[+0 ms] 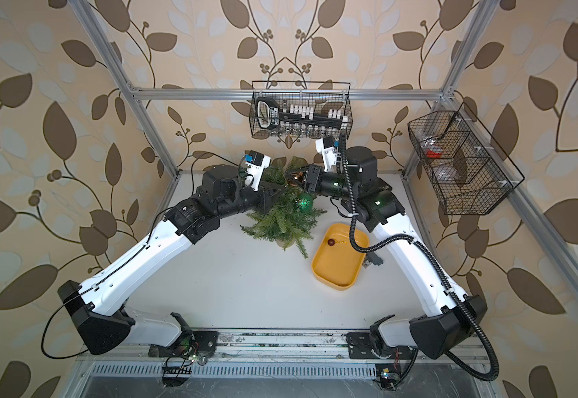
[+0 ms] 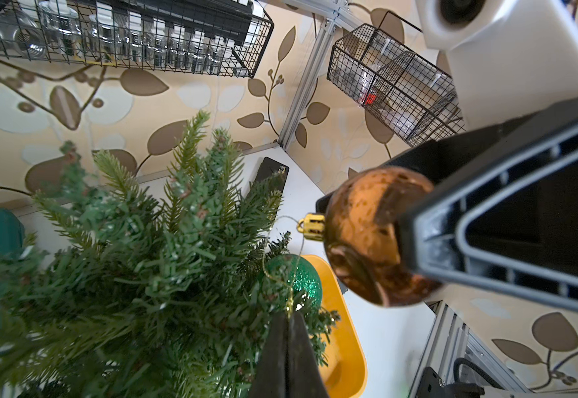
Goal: Decorate the small christmas tree with ornaments
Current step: Hang an ornament on the christmas tree.
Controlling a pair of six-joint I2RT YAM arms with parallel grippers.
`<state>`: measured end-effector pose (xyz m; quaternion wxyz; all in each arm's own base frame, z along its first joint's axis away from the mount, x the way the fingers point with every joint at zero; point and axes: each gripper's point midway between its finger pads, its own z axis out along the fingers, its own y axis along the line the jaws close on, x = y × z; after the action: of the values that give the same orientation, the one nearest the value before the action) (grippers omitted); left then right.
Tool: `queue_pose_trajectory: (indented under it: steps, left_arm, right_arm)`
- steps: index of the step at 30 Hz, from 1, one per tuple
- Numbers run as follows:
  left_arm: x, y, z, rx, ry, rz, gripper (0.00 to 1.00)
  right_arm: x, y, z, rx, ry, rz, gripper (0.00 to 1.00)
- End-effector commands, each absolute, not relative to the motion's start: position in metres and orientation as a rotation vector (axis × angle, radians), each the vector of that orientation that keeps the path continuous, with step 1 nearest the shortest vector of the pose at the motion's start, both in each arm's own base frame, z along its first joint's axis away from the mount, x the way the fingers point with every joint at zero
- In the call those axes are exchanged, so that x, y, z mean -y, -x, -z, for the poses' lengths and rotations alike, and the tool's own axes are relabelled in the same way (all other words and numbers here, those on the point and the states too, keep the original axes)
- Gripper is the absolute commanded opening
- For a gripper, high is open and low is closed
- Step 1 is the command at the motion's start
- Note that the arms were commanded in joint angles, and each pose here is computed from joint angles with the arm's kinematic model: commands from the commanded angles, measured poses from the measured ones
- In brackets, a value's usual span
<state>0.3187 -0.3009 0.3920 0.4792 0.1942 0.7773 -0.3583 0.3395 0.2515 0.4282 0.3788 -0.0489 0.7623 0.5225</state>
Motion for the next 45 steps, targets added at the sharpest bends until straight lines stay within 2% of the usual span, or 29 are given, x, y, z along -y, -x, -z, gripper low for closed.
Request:
queue_pose_trajectory:
  steps: [1, 31, 45]
  left_arm:
    - [0.288, -0.313, -0.416, -1.827, -0.46, 0.865, 0.0]
    - [0.291, -0.322, -0.4, -1.874, -0.451, 0.84, 0.0]
    - [0.291, -0.319, -0.405, -1.866, -0.455, 0.856, 0.0]
  right_arm:
    - [-0.25, -0.336, -0.428, -1.938, 0.129, -1.348, 0.44]
    - [-0.233, -0.343, -0.4, -1.977, 0.047, -1.344, 0.44]
    - [-0.22, -0.35, -0.382, -2.0, -0.016, -1.32, 0.61]
